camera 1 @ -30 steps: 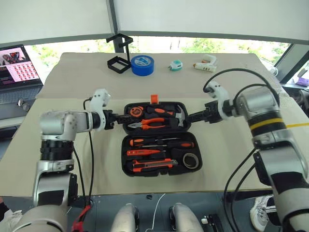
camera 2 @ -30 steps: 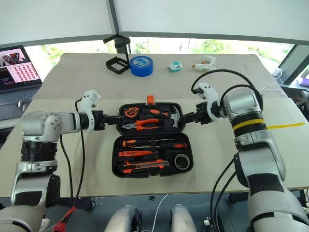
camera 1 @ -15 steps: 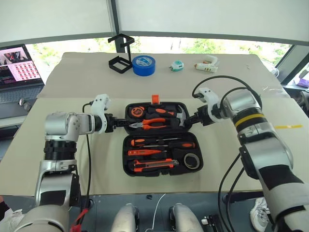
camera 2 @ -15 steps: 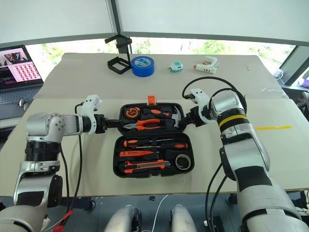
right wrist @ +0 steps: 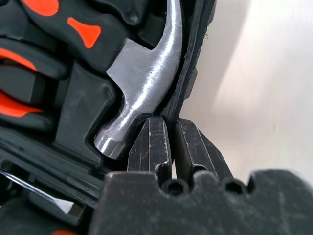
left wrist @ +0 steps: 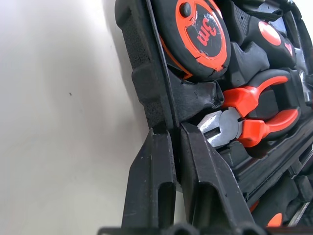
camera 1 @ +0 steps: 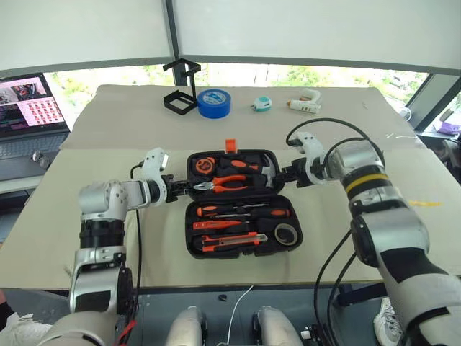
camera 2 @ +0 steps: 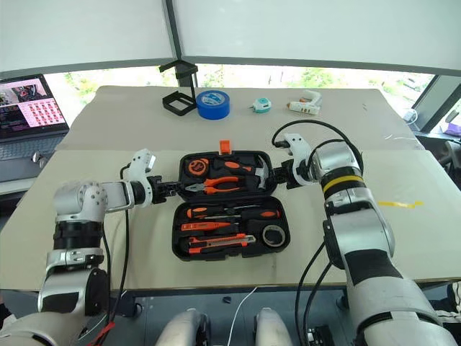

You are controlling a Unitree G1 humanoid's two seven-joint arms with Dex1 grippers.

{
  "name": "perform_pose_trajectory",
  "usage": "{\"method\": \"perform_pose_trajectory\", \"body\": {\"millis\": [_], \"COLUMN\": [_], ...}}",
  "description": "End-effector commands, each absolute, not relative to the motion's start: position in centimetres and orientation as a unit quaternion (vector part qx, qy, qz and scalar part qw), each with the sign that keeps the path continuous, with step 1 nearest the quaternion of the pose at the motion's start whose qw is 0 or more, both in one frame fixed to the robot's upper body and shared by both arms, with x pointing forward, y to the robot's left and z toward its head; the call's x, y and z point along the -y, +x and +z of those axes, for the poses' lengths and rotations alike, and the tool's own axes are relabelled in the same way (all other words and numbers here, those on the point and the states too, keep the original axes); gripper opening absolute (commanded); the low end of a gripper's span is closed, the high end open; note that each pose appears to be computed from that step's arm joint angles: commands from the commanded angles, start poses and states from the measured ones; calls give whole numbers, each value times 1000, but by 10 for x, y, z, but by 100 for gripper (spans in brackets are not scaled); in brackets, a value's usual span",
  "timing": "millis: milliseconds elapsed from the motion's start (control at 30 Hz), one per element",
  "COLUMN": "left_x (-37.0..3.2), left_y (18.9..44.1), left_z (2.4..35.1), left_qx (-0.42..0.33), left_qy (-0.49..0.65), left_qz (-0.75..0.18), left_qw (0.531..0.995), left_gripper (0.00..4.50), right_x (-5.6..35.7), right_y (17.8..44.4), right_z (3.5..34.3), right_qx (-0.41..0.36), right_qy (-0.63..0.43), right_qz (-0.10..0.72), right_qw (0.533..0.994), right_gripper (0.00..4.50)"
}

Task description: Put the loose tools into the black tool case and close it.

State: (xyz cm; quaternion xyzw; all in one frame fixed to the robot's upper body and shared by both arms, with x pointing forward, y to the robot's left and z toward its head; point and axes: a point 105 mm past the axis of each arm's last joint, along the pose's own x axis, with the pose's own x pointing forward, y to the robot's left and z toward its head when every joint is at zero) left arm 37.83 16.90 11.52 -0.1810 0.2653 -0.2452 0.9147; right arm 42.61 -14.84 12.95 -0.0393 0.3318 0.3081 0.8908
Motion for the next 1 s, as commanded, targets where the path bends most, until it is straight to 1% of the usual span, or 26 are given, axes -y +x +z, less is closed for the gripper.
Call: {"method": "perform_pose_trajectory", "body": {"millis": [33,133,167,200,233,267,300,367,400,500,533,600,667,700,733,767,800,833,867,900,1000], "left_x": [-185,-195,-198,-201,-205,-210,-214,-217,-219,-219,-218,-216,-217,-219,-223,-228,-234,-240,-243,-247,-250], "left_y": [374,360,356,350,343,333,324,312,305,289,286,279,270,265,262,260,257,256,255,254,254], "left_z": [153,176,177,176,171,164,157,146,138,119,116,107,96,93,91,90,91,93,94,94,95], "left_qx": [-117,-4,12,26,27,34,45,55,63,77,80,76,61,55,48,43,37,35,32,22,-7], "left_qy": [-157,-127,-121,-113,-110,-73,-28,35,60,123,137,140,123,124,128,135,130,124,122,122,108], "left_qz": [-273,-296,-298,-297,-296,-295,-293,-296,-291,-296,-297,-309,-313,-315,-314,-311,-307,-304,-303,-305,-321], "left_qw": [942,946,947,948,949,952,955,953,953,944,942,938,940,939,940,940,942,944,945,944,941], "left_gripper": [6,6,6,6,6,6,6,6,6,6,6,6,79,99,134,181,214,259,296,325,325], "right_x": [152,152,150,145,145,152,159,167,171,171,171,175,186,191,196,201,207,211,213,216,222], "right_y": [428,415,409,398,384,370,361,352,347,328,324,322,314,311,309,307,303,300,297,293,282], "right_z": [169,180,182,188,186,174,165,157,153,136,133,125,107,103,101,101,101,102,102,103,105], "right_qx": [-197,-120,-94,-39,1,27,40,68,95,151,163,169,139,131,126,123,118,114,109,103,69], "right_qy": [-120,-180,-202,-233,-285,-333,-360,-376,-405,-483,-492,-499,-492,-494,-499,-504,-504,-504,-501,-497,-448], "right_qz": [343,369,382,413,438,448,443,429,417,418,419,406,409,407,404,401,401,405,411,416,432], "right_qw": [911,904,897,880,853,829,820,818,808,754,746,747,755,757,756,755,756,754,754,754,780], "right_gripper": [0,0,0,0,0,0,0,0,0,0,0,0,84,102,136,180,211,251,273,273,273]}}
